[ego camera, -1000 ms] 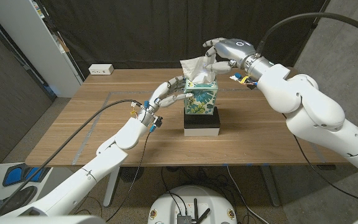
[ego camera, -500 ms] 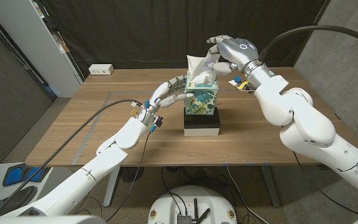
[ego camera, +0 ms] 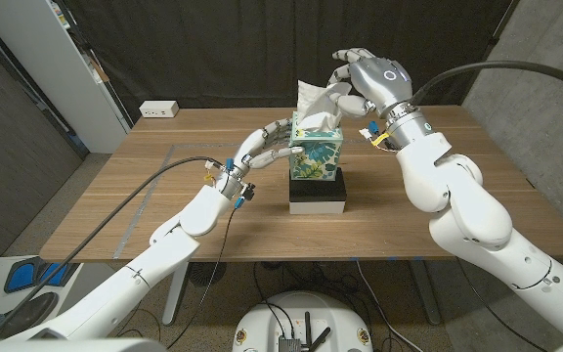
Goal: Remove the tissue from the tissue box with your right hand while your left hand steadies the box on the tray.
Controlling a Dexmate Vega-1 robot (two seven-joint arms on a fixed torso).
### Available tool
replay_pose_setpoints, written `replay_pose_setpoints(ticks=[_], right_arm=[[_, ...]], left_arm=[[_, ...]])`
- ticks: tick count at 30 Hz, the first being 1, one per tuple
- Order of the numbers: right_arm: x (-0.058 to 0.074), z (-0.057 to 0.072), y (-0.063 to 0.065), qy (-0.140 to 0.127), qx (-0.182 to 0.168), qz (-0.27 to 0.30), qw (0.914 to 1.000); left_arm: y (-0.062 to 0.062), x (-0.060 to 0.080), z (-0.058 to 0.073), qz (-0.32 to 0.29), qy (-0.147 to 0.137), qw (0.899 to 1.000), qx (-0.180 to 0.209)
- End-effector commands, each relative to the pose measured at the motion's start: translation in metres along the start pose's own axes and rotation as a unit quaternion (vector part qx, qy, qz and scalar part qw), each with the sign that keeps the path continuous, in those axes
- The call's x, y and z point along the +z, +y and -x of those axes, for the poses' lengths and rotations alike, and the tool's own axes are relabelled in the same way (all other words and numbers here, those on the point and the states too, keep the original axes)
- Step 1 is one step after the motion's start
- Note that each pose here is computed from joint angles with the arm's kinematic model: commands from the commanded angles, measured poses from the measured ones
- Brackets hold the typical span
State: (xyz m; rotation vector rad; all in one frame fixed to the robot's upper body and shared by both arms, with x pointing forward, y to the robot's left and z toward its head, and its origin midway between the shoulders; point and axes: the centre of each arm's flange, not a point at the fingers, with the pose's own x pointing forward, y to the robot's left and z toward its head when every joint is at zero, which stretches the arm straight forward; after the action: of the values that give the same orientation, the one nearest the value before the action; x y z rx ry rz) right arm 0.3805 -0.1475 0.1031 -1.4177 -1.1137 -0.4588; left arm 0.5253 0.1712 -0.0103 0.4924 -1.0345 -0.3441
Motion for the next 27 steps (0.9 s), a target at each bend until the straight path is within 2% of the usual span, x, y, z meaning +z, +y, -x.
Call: replay_pose_setpoints(ticks=[1, 4, 5, 8, 11, 16, 19, 25, 27], right_arm=[[0.005, 0.011, -0.003, 0.035, -0.061, 0.005, 0.9976], [0.006, 0.011, -0.005, 0.033, -0.066, 0.018, 0.9971], [0.006, 0.012, -0.005, 0.038, -0.078, 0.017, 0.9961], [0.005, 0.012, -0.007, 0.038, -0.073, 0.010, 0.9965], [0.006, 0.014, -0.008, 0.045, -0.093, 0.013, 0.9946], [0.009, 0.014, -0.010, 0.048, -0.101, 0.012, 0.9937], [0.013, 0.017, -0.011, 0.056, -0.138, 0.016, 0.9887], [0.016, 0.017, -0.015, 0.061, -0.155, 0.048, 0.9849], [0.019, 0.017, -0.016, 0.050, -0.170, 0.051, 0.9829]], left_arm=[[0.002, 0.001, 0.004, 0.000, 0.000, 1.000, 0.002], [0.002, 0.002, 0.004, 0.000, -0.001, 1.000, -0.001], [0.001, 0.002, 0.004, 0.001, -0.001, 1.000, -0.002], [0.001, 0.002, 0.005, 0.001, 0.000, 1.000, -0.001], [0.002, 0.003, 0.006, 0.003, -0.002, 1.000, -0.001], [0.003, 0.004, 0.007, 0.004, -0.005, 1.000, 0.002], [0.003, 0.007, 0.007, 0.003, -0.009, 1.000, 0.007], [0.006, 0.007, 0.008, 0.011, -0.009, 1.000, 0.009], [0.008, 0.008, 0.009, 0.005, -0.010, 1.000, 0.012]])
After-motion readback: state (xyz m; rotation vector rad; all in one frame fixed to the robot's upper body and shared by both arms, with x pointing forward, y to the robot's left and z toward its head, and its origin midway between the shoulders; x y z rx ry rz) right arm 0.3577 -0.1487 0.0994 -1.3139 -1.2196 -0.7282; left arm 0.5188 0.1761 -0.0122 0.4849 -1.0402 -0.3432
